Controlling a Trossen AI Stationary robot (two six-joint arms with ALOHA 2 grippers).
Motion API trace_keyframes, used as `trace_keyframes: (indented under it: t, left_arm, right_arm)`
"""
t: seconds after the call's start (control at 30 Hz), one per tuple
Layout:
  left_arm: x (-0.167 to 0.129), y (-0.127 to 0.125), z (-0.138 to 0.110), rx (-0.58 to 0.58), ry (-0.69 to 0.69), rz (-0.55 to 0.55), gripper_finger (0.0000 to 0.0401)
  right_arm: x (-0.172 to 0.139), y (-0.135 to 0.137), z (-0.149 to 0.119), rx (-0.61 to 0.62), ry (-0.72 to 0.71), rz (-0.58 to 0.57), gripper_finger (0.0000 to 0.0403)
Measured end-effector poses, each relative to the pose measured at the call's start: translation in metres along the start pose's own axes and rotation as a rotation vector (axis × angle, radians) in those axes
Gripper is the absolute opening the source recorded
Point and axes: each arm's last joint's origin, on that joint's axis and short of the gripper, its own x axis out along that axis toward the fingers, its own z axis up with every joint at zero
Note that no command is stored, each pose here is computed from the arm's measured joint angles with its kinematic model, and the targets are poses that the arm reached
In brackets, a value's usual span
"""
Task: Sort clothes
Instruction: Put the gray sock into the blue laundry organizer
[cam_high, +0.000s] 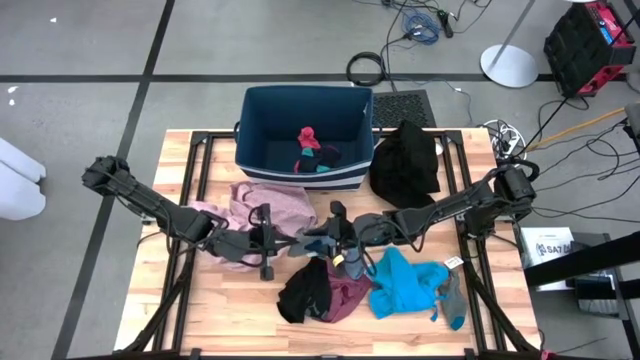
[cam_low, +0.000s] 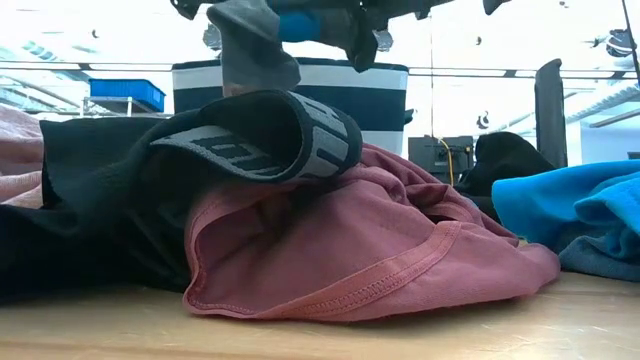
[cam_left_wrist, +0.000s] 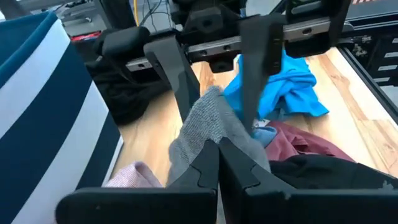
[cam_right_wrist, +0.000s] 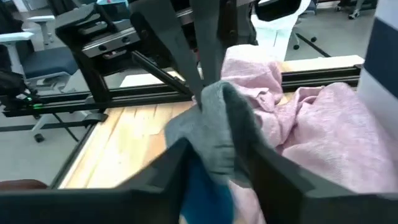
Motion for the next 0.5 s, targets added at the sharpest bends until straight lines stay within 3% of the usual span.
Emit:
trace_keyframes:
  t: [0.17,0.5]
  left_arm:
    - [0.0000,0.0000,-0.0001,0.000,0.001,0.000,0.0020]
    - [-0.0006,-0.0012,-0.0067,0.025,0.066,-0.056,0.0135]
  right_arm:
    - [-0.0001,0.0003,0.0018,-0.069,-0.018,0.001,0.0016]
    - [-0.0033,-0.0003,0.0035,-0.088,-0.004,-0.007,0.0002]
